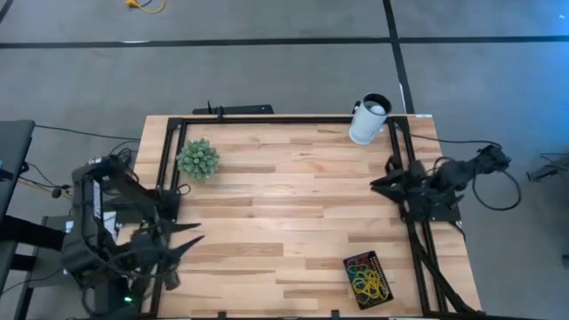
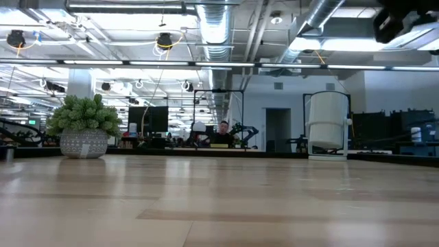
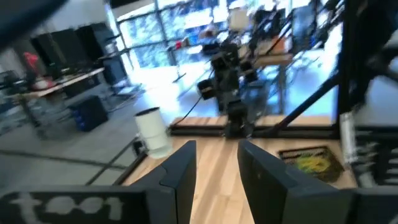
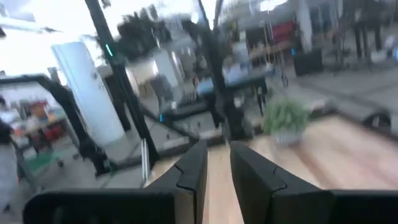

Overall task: Pick and place rubber bands into bin
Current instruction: Return to Home Position

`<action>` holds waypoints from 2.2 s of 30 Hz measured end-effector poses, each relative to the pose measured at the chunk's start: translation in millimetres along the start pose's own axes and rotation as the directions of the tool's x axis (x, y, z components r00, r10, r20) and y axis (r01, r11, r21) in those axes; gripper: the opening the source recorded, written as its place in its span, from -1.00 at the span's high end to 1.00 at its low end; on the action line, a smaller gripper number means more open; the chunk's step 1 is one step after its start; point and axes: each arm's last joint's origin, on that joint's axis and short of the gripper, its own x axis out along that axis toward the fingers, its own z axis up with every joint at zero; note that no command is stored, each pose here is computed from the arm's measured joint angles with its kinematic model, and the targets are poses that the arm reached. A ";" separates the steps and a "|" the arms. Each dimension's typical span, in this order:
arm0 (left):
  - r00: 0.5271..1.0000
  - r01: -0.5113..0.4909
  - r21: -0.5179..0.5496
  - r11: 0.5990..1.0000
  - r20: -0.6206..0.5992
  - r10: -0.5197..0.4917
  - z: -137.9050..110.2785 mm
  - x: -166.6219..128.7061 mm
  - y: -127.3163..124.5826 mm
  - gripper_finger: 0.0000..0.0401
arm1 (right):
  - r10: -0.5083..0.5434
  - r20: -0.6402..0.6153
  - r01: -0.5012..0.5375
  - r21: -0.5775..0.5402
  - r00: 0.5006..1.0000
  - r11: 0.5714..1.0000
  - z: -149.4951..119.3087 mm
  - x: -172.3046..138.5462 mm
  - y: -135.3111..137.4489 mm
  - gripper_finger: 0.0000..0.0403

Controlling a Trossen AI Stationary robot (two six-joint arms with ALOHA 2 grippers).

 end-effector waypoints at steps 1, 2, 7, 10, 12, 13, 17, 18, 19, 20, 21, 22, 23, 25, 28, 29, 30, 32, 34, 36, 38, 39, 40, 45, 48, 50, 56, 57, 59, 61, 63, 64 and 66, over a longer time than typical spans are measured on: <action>1.000 0.003 -0.016 1.000 0.011 -0.002 -5.7 -1.8 4.6 0.45 | 0.006 0.027 -0.006 -0.014 1.000 1.000 3.5 -4.0 -0.9 0.67; 1.000 0.004 -0.042 0.999 0.024 -0.003 -13.0 -3.2 11.6 0.45 | 0.012 0.041 -0.011 -0.039 0.999 0.999 4.3 -6.9 -1.9 0.67; 0.999 -0.029 -0.181 0.983 0.036 0.037 -55.2 5.1 50.7 0.45 | 0.008 0.002 -0.007 -0.093 1.000 0.996 -11.9 -9.4 -6.4 0.67; 0.997 -0.071 -0.235 0.969 -0.014 0.070 -93.3 14.4 65.3 0.45 | 0.006 -0.002 -0.007 -0.082 1.000 0.997 -15.7 -9.2 -7.3 0.67; 0.995 -0.095 -0.298 0.950 -0.025 0.092 -116.5 19.9 70.6 0.45 | 0.004 -0.008 -0.005 -0.094 1.000 0.996 -17.2 -8.8 -7.5 0.67; 0.994 -0.109 -0.335 0.936 -0.027 0.106 -126.0 23.3 72.3 0.45 | 0.004 -0.006 -0.005 -0.104 1.000 0.995 -17.0 -8.9 -7.5 0.67; 0.983 -0.179 -0.364 0.914 -0.103 0.152 -154.0 36.7 77.3 0.45 | 0.003 -0.008 -0.005 -0.152 1.000 0.988 -17.2 -8.8 -7.6 0.67; 0.979 -0.197 -0.356 0.913 -0.120 0.165 -157.5 39.7 79.5 0.45 | 0.001 -0.007 -0.002 -0.164 1.000 0.986 -17.1 -8.8 -7.6 0.67; 0.975 -0.214 -0.344 0.914 -0.134 0.178 -159.9 42.6 81.7 0.45 | -0.004 -0.005 0.003 -0.177 1.000 0.984 -17.0 -8.8 -7.8 0.67; 0.970 -0.231 -0.333 0.914 -0.151 0.190 -161.3 45.2 84.3 0.45 | -0.016 -0.002 0.015 -0.187 1.000 0.982 -16.9 -8.8 -8.1 0.67; 0.965 -0.247 -0.318 0.915 -0.164 0.203 -161.5 47.2 88.0 0.45 | -0.030 0.002 0.030 -0.190 1.000 0.981 -16.8 -8.9 -8.5 0.67; 0.961 -0.262 -0.311 0.914 -0.170 0.217 -160.5 49.0 92.0 0.45 | -0.049 0.006 0.049 -0.190 0.999 0.981 -16.6 -8.9 -9.0 0.67; 0.959 -0.271 -0.307 0.912 -0.171 0.227 -158.9 50.4 95.0 0.45 | -0.066 0.010 0.067 -0.190 0.998 0.980 -16.5 -8.9 -9.5 0.67; 0.956 -0.279 -0.299 0.912 -0.170 0.237 -155.2 52.6 99.6 0.45 | -0.085 0.022 0.088 -0.186 0.996 0.979 -15.6 -9.0 -10.0 0.67; 0.959 -0.272 -0.273 0.923 -0.159 0.235 -147.9 56.1 101.1 0.45 | -0.092 0.031 0.097 -0.182 0.995 0.979 -14.8 -9.0 -10.0 0.67; 0.961 -0.264 -0.254 0.930 -0.154 0.231 -145.3 57.5 100.1 0.45 | -0.093 0.038 0.098 -0.180 0.995 0.979 -14.2 -9.0 -9.9 0.67; 0.963 -0.254 -0.230 0.939 -0.153 0.223 -142.5 59.1 98.8 0.45 | -0.092 0.045 0.098 -0.176 0.995 0.979 -13.4 -9.0 -9.8 0.67; 0.966 -0.226 -0.169 0.959 -0.163 0.199 -137.5 63.1 96.3 0.45 | -0.090 0.051 0.098 -0.172 0.995 0.980 -12.8 -9.0 -9.7 0.67; 0.968 -0.213 -0.148 0.966 -0.167 0.188 -132.4 68.0 96.1 0.45 | -0.087 0.069 0.098 -0.171 0.994 0.981 -10.9 -9.0 -9.3 0.67; 0.969 -0.207 -0.152 0.967 -0.168 0.181 -126.1 74.4 98.0 0.45 | -0.081 0.097 0.097 -0.178 0.992 0.979 -8.0 -9.3 -8.7 0.67; 0.975 -0.152 -0.136 0.979 -0.182 0.126 -119.3 82.6 99.4 0.45 | -0.078 0.108 0.097 -0.183 0.991 0.978 -6.8 -9.4 -8.4 0.67; 0.981 -0.108 -0.130 0.986 -0.178 0.084 -114.5 87.7 99.3 0.45 | -0.078 0.110 0.097 -0.182 0.991 0.979 -6.6 -9.4 -8.4 0.67; 0.986 -0.056 -0.117 0.992 -0.165 0.036 -109.3 93.2 99.0 0.45 | -0.078 0.109 0.097 -0.180 0.991 0.979 -6.7 -9.4 -8.4 0.67; 0.976 0.211 0.056 0.976 -0.058 -0.208 -90.1 112.1 103.8 0.45 | -0.080 0.102 0.097 -0.184 0.992 0.978 -7.4 -8.8 -8.3 0.67; 0.981 0.188 0.083 0.979 -0.055 -0.184 -87.7 104.7 120.3 0.45 | -0.079 0.103 0.098 -0.194 0.992 0.976 -7.4 -8.8 -8.3 0.67; 0.988 0.139 0.055 0.989 -0.073 -0.135 -88.9 93.3 134.5 0.45 | -0.081 0.093 0.098 -0.198 0.992 0.975 -8.4 -8.8 -8.5 0.67; 0.985 0.149 -0.107 0.983 -0.068 -0.156 -112.0 60.1 163.5 0.45 | -0.099 0.004 0.098 -0.164 0.995 0.982 -17.7 -8.5 -10.6 0.67; 0.985 0.157 -0.124 0.980 -0.046 -0.164 -119.4 57.3 165.3 0.45 | -0.099 -0.002 0.098 -0.149 0.995 0.984 -18.4 -8.5 -10.7 0.67; 0.985 0.173 -0.130 0.976 0.008 -0.173 -135.4 56.5 164.2 0.45 | -0.098 -0.004 0.097 -0.125 0.995 0.987 -18.6 -8.5 -10.7 0.67; 0.980 0.192 -0.086 0.978 0.062 -0.187 -155.7 58.5 160.2 0.45 | -0.098 -0.003 0.097 -0.117 0.995 0.988 -18.5 -8.6 -10.6 0.67; 0.965 0.236 -0.075 0.969 0.133 -0.224 -174.3 60.2 155.4 0.45 | -0.097 -0.011 0.095 -0.119 0.995 0.988 -19.3 -8.6 -10.8 0.67; 0.956 0.257 -0.084 0.963 0.165 -0.241 -183.2 61.0 153.3 0.45 | -0.090 -0.018 0.088 -0.119 0.996 0.989 -19.8 -8.6 -10.7 0.67; 0.934 0.309 -0.104 0.945 0.220 -0.281 -200.6 62.7 148.4 0.45 | -0.071 -0.035 0.066 -0.122 0.997 0.990 -21.2 -8.6 -10.3 0.67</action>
